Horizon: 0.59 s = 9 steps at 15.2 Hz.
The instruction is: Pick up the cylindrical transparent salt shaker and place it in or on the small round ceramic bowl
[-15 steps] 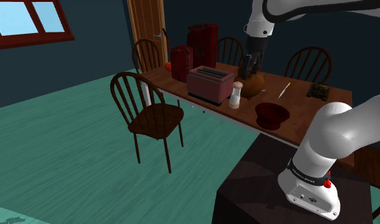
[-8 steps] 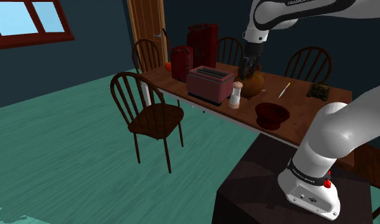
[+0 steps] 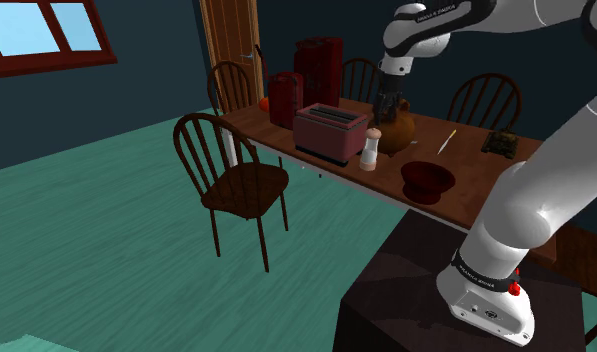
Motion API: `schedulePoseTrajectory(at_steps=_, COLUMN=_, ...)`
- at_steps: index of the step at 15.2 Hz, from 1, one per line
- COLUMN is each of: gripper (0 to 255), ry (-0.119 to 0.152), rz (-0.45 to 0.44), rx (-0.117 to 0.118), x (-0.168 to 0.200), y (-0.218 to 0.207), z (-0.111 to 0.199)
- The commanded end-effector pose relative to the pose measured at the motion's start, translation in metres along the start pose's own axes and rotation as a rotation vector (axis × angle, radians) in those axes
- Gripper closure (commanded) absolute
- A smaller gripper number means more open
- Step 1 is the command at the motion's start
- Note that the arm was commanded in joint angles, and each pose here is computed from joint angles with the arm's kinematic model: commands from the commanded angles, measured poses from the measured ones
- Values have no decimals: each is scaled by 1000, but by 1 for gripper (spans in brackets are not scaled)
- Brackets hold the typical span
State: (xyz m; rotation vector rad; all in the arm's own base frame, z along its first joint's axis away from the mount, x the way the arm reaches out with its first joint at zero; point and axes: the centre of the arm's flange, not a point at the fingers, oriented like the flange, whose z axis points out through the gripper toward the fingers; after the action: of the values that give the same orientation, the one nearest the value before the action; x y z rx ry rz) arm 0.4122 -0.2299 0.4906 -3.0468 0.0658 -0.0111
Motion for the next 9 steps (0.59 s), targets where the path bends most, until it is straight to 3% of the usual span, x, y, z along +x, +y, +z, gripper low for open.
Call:
schedulePoseTrajectory(at_steps=1, gripper=0, ry=-1, rz=2, rx=11, x=12, y=23, z=9)
schedulePoseTrajectory(at_steps=9, gripper=0, ry=-4, rz=15, rx=61, x=61, y=116, z=48)
